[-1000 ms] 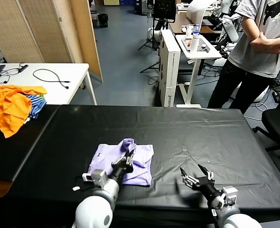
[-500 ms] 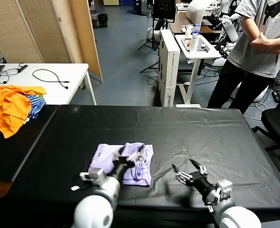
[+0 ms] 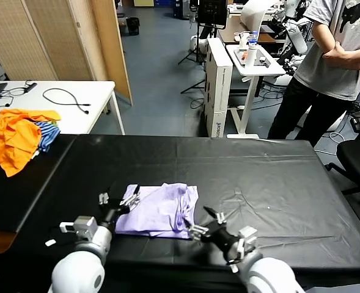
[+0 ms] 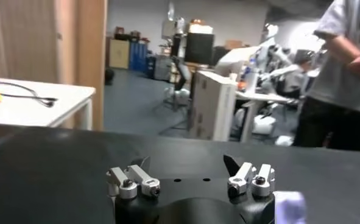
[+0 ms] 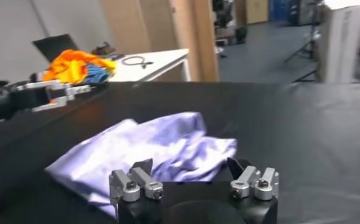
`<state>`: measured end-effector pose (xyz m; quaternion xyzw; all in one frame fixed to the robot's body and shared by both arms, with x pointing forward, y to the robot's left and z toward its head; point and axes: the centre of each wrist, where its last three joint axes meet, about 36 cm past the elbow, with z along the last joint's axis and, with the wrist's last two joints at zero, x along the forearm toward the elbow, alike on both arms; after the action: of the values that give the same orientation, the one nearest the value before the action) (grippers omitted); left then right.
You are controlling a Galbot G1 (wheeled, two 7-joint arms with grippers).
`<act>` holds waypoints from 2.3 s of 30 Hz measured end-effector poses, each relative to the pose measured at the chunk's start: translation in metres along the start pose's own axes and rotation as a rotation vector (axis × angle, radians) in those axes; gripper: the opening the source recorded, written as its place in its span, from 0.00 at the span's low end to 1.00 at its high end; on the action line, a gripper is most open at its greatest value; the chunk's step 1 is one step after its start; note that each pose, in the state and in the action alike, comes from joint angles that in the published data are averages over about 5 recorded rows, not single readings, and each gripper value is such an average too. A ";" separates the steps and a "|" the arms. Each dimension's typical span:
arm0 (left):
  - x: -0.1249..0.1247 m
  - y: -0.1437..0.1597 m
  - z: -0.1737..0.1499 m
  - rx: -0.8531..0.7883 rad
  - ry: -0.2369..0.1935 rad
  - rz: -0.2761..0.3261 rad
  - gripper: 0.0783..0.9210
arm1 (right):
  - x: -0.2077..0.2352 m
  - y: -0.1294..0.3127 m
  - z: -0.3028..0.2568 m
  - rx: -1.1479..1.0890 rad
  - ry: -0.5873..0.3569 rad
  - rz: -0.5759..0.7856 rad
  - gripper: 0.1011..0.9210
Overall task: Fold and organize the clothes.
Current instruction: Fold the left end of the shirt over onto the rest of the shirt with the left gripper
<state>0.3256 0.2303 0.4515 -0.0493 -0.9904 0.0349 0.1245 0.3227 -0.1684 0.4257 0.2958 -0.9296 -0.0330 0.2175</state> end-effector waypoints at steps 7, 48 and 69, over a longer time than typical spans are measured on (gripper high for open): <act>0.002 0.001 0.005 -0.006 0.014 -0.015 0.98 | -0.011 0.006 0.012 0.008 0.031 -0.018 0.74; 0.002 -0.002 0.022 0.021 0.040 -0.054 0.98 | 0.012 -0.030 -0.034 -0.088 -0.070 0.069 0.98; 0.017 0.021 0.027 0.018 0.045 -0.134 0.98 | -0.071 -0.061 -0.028 -0.116 -0.036 0.083 0.28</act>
<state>0.3047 0.2515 0.4277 0.0174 -0.9880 0.0341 0.1494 0.4193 -0.1766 0.4119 0.2433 -0.9413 -0.0831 0.2186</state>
